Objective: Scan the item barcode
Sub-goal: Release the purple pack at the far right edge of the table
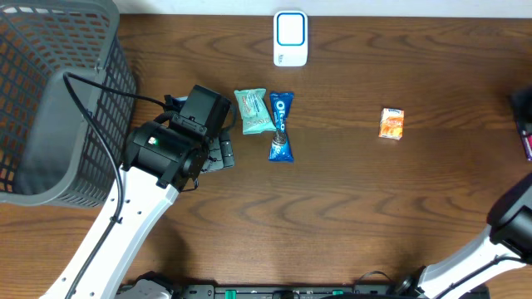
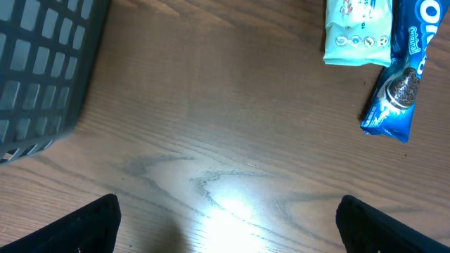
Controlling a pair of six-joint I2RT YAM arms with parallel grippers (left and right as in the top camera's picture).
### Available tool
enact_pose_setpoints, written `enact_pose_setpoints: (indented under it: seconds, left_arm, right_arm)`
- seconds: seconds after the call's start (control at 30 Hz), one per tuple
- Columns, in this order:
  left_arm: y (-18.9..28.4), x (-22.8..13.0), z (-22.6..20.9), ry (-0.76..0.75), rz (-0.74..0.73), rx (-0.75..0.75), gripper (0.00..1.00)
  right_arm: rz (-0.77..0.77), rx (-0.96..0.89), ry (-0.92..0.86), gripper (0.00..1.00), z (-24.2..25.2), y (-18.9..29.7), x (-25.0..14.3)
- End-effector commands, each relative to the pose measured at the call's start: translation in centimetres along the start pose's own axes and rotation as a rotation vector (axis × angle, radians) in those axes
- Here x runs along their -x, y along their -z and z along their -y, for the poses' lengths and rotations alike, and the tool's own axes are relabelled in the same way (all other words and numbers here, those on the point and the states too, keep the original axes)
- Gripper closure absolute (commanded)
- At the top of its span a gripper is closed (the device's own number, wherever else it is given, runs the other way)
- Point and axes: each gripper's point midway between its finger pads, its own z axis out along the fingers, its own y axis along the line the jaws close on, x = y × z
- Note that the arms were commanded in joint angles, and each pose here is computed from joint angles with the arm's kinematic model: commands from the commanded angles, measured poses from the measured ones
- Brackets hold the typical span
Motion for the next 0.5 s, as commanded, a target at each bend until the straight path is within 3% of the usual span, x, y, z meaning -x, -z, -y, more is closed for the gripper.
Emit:
enact_pose_setpoints:
  seconds: [0.0, 0.2, 0.47]
  left_arm:
    - [-0.3, -0.1, -0.1, 0.004, -0.009, 0.01, 0.02]
    - [-0.3, -0.1, -0.1, 0.004, -0.009, 0.01, 0.02]
    - [-0.3, -0.1, -0.1, 0.004, -0.009, 0.01, 0.02]
  right_arm:
    - [-0.141, 0.154, 0.067, 0.53, -5.6, 0.9, -4.5]
    - [-0.32, 0.166, 0.268, 0.53, -10.3, 1.2, -12.9]
    - [-0.437, -0.09, 0.428, 0.24, -8.4, 2.4, -19.4]
